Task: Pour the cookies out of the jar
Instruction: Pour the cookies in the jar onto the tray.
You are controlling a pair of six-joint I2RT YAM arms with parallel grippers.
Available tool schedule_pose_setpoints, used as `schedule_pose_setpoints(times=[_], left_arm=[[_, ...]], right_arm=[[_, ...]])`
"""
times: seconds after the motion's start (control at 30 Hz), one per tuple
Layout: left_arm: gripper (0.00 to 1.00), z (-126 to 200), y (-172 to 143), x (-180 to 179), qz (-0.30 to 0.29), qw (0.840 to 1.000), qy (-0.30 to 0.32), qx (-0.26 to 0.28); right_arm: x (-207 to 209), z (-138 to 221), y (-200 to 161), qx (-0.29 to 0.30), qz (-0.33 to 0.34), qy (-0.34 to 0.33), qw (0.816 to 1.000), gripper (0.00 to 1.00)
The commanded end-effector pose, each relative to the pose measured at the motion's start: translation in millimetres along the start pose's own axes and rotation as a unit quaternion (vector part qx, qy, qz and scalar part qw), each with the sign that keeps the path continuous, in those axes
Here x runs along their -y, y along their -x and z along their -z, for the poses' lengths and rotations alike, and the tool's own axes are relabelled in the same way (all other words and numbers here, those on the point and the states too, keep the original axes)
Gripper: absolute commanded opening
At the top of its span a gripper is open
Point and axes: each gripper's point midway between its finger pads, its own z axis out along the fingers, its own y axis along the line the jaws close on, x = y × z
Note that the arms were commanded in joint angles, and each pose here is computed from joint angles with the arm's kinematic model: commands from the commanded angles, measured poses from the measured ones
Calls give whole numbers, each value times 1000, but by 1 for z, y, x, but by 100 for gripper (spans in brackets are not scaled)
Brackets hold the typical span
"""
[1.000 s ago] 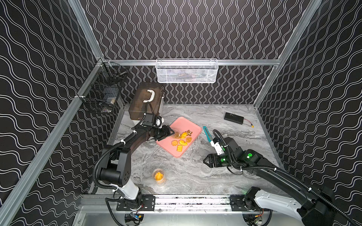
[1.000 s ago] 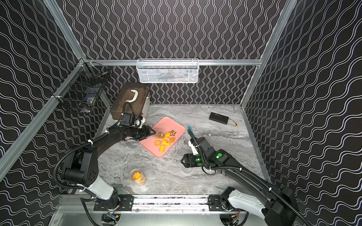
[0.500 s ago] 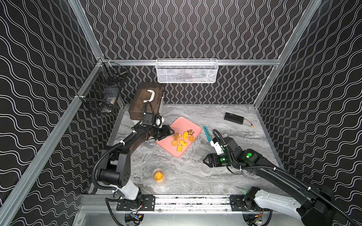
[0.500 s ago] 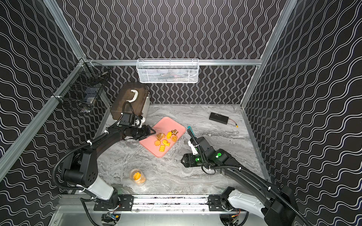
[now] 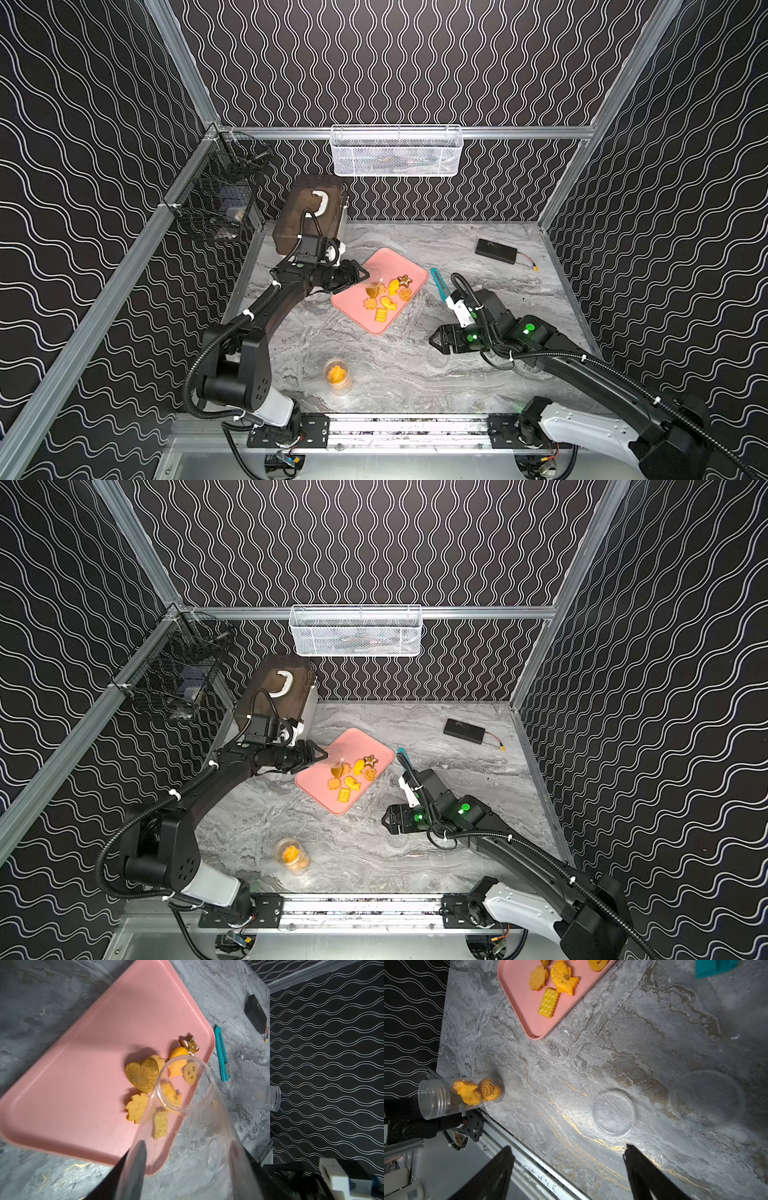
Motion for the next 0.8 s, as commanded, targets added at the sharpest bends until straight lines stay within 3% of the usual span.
schedule_pose_setpoints(times=[0.0,0.07,0.37,0.77], left_arm=[[46,8,0,9,3,999,-34,2],[46,12,1,12,13,999,-51,6],[46,39,-6,43,19,993,-118,14],[47,85,-28,89,5,978,-205,21]], right_arm=[[-2,3,5,8,-4,-1,1000,93],[-2,4,6,11,-6,-2,1000,100],[-16,28,26,54,-27,29,998,100],[-60,89,69,85,-79,165,979,100]])
